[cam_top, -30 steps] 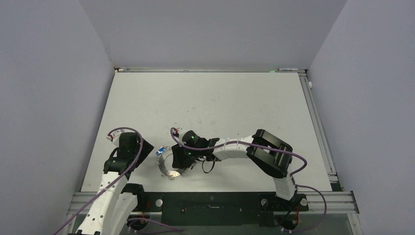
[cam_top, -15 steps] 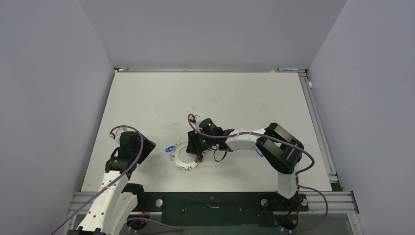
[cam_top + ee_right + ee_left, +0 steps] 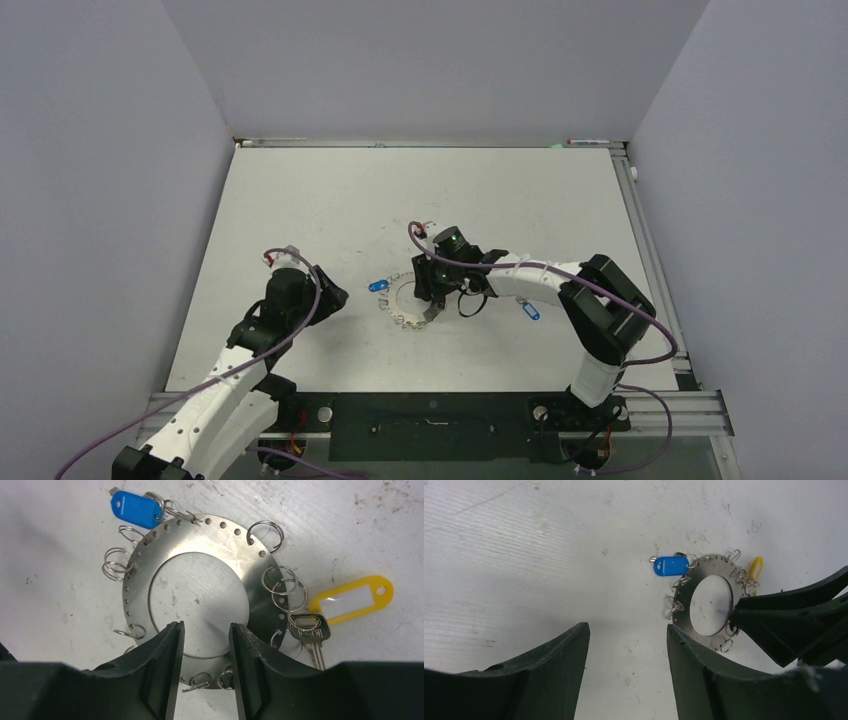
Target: Put the keys on the keyring
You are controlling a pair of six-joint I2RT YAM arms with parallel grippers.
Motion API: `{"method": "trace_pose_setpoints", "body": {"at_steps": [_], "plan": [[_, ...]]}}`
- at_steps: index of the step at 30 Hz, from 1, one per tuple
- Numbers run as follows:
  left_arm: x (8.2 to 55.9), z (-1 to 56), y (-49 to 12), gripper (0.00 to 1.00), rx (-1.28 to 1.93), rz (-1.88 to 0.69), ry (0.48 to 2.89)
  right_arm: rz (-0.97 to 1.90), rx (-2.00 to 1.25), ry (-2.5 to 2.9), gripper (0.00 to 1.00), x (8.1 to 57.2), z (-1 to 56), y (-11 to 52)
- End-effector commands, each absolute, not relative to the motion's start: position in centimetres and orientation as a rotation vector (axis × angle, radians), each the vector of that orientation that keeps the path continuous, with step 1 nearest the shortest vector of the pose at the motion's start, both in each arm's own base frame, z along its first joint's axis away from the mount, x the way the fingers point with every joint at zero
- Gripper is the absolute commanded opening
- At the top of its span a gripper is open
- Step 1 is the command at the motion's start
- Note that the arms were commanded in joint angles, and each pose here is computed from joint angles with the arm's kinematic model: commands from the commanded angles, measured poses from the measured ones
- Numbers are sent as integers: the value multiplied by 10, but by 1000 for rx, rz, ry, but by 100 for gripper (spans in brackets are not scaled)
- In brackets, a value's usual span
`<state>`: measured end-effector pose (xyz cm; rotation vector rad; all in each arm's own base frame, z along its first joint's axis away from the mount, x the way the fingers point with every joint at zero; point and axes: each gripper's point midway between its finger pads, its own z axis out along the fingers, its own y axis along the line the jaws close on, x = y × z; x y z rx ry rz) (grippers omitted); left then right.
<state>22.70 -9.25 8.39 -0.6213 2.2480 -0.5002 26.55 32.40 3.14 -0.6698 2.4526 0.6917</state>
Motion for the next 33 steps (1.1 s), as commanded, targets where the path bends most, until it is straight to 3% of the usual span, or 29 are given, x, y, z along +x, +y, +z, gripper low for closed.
{"method": "trace_pose_setpoints", "body": {"at_steps": [1, 8, 16, 25, 33], "plan": [[239, 101, -118, 54, -436, -597, 2154, 740, -709, 2313, 40, 267, 75, 329], [234, 98, -156, 55, -205, -630, 2162, 762, -723, 2171, 42, 266, 118, 322], [226, 94, -189, 55, -5, -676, 2180, 770, -673, 2093, 60, 258, 147, 300], [227, 80, -190, 50, -4, -589, 2208, 750, -625, 2120, 62, 251, 142, 283], [241, 78, -205, 39, 31, -617, 2166, 774, -638, 2115, 62, 249, 146, 286]]}}
